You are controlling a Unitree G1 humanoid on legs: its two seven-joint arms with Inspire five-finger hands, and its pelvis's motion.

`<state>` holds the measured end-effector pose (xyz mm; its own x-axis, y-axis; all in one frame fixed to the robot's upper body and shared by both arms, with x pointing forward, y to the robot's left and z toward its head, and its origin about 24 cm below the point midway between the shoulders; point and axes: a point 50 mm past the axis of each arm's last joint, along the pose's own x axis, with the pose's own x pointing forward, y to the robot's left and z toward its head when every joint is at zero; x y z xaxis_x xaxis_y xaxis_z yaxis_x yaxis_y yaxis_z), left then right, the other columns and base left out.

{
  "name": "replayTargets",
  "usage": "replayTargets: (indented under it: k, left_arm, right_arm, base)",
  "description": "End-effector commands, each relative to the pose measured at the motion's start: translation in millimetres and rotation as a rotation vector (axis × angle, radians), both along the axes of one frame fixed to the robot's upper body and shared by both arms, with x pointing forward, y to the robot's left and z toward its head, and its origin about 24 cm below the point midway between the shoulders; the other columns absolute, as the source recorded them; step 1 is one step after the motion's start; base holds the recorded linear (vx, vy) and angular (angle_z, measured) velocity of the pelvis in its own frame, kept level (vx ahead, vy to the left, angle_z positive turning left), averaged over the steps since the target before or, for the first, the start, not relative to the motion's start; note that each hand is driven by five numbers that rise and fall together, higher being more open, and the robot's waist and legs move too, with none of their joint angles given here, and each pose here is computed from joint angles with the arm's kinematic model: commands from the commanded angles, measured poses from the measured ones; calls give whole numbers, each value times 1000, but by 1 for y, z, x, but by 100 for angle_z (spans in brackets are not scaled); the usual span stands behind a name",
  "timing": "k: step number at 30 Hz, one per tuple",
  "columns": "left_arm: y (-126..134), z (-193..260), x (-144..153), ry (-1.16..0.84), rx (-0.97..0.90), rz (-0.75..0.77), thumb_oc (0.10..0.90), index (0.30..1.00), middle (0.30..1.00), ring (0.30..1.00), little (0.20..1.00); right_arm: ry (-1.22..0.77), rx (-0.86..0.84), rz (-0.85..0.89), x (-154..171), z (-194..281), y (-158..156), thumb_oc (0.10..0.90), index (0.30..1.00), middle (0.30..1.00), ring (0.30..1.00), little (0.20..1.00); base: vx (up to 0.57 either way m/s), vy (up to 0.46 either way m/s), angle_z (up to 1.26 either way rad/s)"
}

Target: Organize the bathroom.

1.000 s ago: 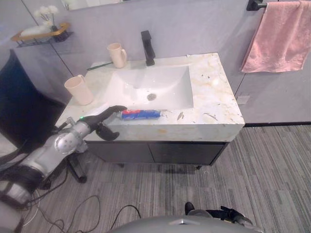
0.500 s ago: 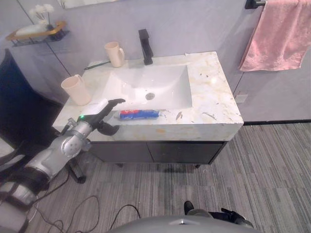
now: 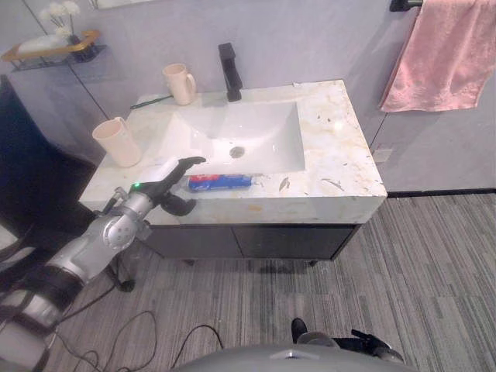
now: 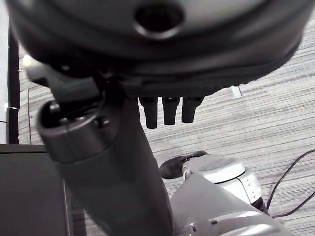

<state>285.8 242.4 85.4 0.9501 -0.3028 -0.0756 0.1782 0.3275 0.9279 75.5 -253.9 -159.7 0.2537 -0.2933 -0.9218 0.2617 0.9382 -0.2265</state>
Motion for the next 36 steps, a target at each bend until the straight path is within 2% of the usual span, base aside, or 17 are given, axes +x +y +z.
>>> replayTargets:
  k: [1, 16, 36]
  left_arm:
    - [7, 86, 25, -337, -84, 17, 800, 900, 900, 900, 900]
    - [9, 88, 26, -355, -72, 22, 800, 900, 900, 900, 900]
    - [7, 101, 17, -427, -159, -38, 800, 900, 900, 900, 900]
  right_arm:
    - [-15, -38, 26, 10, 5, -11, 800, 900, 900, 900, 900]
    - [-23, -33, 10, 9, 4, -9, 800, 900, 900, 900, 900]
    - [-50, -43, 7, 20, 8, -13, 800, 900, 900, 900, 900]
  base:
    - [0, 0, 0]
    - [0, 0, 0]
    - [0, 0, 0]
